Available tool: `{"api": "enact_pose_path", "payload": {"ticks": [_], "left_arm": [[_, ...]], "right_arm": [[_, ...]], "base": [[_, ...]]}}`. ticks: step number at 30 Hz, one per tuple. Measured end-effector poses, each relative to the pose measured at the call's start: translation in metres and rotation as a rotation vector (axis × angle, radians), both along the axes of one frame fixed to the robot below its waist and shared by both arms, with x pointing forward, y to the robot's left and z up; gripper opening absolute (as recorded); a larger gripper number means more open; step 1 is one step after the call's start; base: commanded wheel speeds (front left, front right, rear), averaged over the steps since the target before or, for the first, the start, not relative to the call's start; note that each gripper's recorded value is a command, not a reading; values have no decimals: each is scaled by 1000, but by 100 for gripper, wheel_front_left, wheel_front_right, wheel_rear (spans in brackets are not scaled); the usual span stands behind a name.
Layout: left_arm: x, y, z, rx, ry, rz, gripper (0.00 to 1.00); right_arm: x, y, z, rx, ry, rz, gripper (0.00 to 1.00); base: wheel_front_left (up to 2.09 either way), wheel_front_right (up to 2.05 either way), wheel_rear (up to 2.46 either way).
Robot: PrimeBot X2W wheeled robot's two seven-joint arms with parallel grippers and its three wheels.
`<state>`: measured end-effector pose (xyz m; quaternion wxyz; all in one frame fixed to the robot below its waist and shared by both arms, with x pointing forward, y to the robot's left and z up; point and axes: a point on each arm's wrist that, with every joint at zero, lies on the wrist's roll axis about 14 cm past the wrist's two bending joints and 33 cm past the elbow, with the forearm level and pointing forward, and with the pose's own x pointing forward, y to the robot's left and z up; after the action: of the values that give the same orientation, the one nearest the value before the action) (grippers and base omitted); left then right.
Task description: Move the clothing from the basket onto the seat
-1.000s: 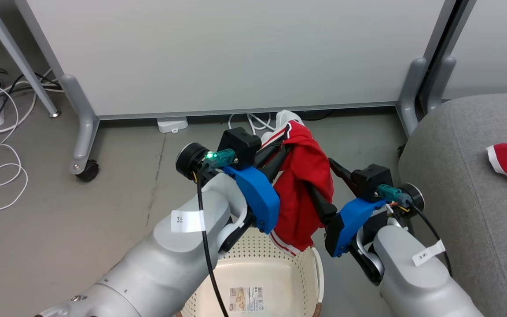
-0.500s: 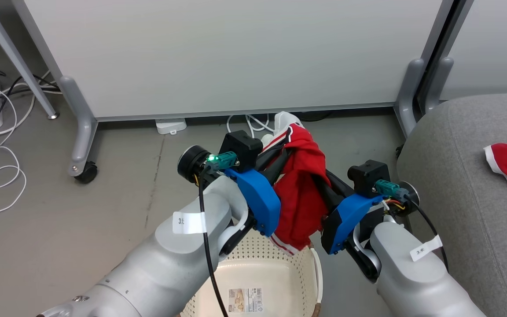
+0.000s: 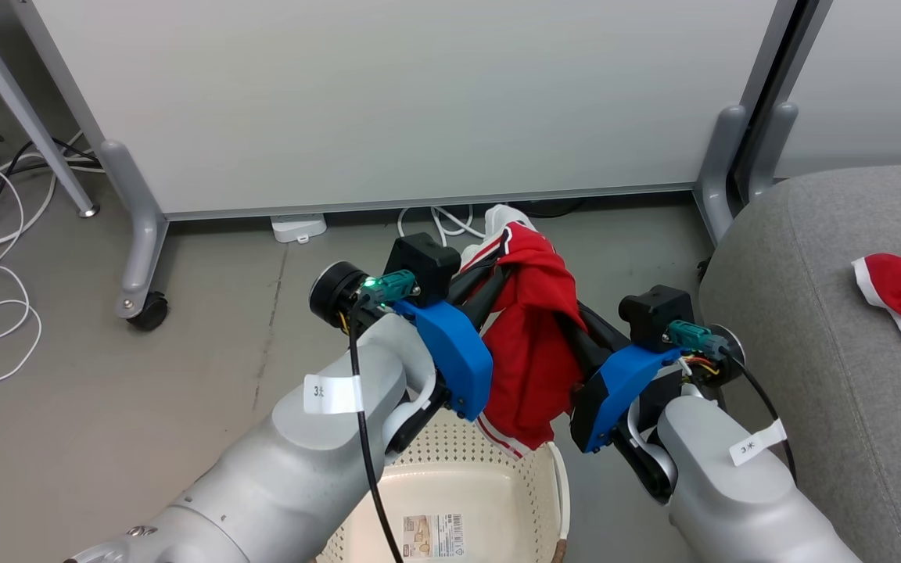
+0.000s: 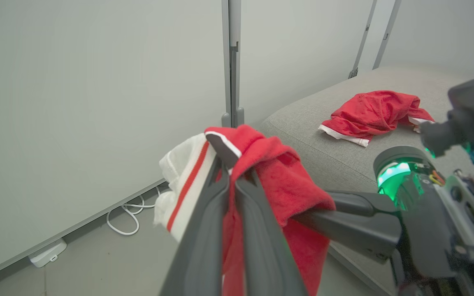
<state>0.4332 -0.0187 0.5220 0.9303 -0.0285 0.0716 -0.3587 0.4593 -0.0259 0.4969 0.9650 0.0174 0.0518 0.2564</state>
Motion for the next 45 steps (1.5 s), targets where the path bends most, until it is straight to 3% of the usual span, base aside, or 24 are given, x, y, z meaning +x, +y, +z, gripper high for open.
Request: {"api": "enact_pose_path", "payload": {"ticks": [5, 6, 7, 9, 29, 45], "left_arm": [[0, 0, 0, -1, 1, 3, 0], [0, 0, 0, -1, 1, 3, 11], [0, 1, 0, 1, 0, 3, 37], [0, 1, 1, 5, -5, 3, 100], [-15, 32, -3, -73, -50, 76, 100], [-57, 101, -36, -120, -44, 301, 100]], "right_arm": [[-1, -2, 0, 2, 0, -6, 0], [-1, -2, 0, 2, 0, -6, 0], [-1, -2, 1, 3, -1, -7, 0], [-1, -3, 2, 4, -3, -8, 0], [3, -7, 9, 20, -24, -27, 0], [-5, -17, 7, 35, -19, -58, 0]], "base": [[0, 0, 0], [0, 0, 0], [0, 0, 0], [0, 0, 0], [0, 0, 0], [0, 0, 0]]}}
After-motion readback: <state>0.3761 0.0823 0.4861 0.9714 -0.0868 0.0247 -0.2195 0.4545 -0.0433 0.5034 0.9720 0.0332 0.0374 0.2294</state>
